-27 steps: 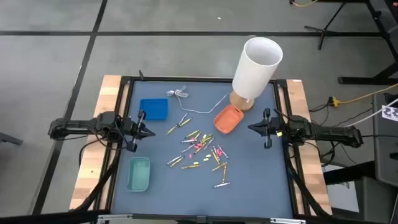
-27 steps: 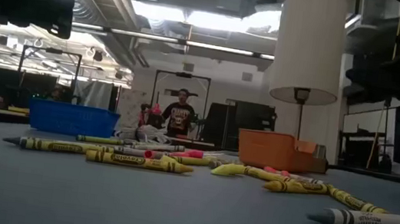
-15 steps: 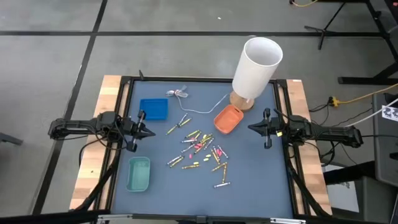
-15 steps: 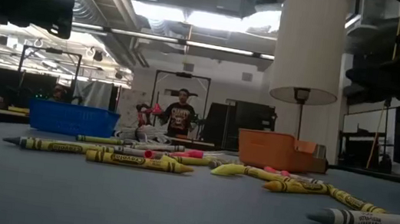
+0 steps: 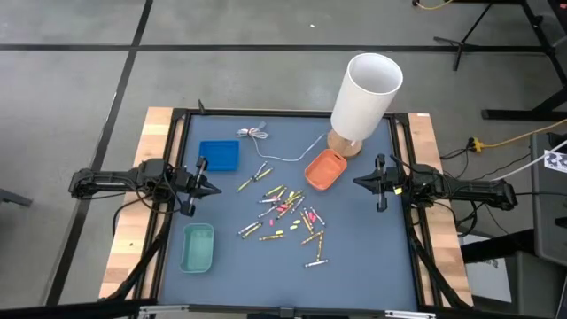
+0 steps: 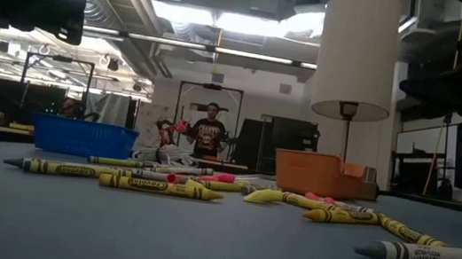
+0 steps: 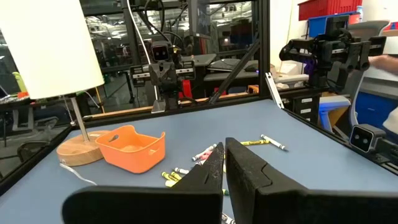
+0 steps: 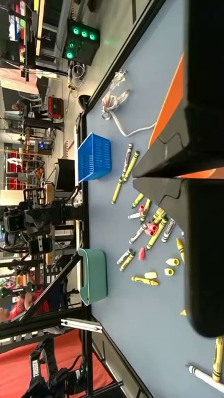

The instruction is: Sort crayons

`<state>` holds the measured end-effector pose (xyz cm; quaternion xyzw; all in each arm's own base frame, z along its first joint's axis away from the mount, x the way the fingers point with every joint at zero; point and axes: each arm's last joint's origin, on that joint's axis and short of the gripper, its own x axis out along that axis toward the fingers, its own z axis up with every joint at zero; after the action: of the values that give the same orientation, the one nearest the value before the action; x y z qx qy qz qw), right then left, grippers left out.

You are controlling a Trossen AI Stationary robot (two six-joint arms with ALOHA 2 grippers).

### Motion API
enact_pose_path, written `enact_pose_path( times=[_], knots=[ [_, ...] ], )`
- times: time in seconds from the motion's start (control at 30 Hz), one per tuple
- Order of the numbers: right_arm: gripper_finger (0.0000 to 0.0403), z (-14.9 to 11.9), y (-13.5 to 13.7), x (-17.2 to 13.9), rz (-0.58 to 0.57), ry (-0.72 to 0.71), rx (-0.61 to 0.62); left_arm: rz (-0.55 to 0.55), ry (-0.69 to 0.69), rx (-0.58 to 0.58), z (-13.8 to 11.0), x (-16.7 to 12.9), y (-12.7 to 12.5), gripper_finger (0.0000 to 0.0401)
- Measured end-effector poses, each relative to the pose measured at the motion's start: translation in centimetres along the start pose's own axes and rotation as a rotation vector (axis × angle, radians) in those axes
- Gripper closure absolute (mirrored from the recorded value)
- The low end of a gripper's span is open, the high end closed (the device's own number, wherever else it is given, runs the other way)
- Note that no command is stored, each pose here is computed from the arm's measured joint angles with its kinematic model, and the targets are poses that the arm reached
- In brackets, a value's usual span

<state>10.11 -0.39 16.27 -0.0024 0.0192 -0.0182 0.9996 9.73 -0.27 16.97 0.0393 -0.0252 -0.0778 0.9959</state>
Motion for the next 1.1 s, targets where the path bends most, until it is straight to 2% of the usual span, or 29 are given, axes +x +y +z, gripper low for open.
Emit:
enact_pose_path(
  times=[0.67,0.93,1.1],
  knots=[
    [0.0398,0.2,0.0,0.0,0.016,-0.018,0.015,0.0,0.0,0.013,0.0,0.0,0.0,0.0399],
    [0.0395,1.6,0.0,-0.1,0.026,-0.167,0.134,0.0,0.0,0.014,0.0,0.0,0.0,0.0399],
    [0.0353,2.8,0.0,-0.4,0.041,-0.282,0.182,0.0,0.0,0.014,0.0,0.0,0.0,0.0399]
  ],
)
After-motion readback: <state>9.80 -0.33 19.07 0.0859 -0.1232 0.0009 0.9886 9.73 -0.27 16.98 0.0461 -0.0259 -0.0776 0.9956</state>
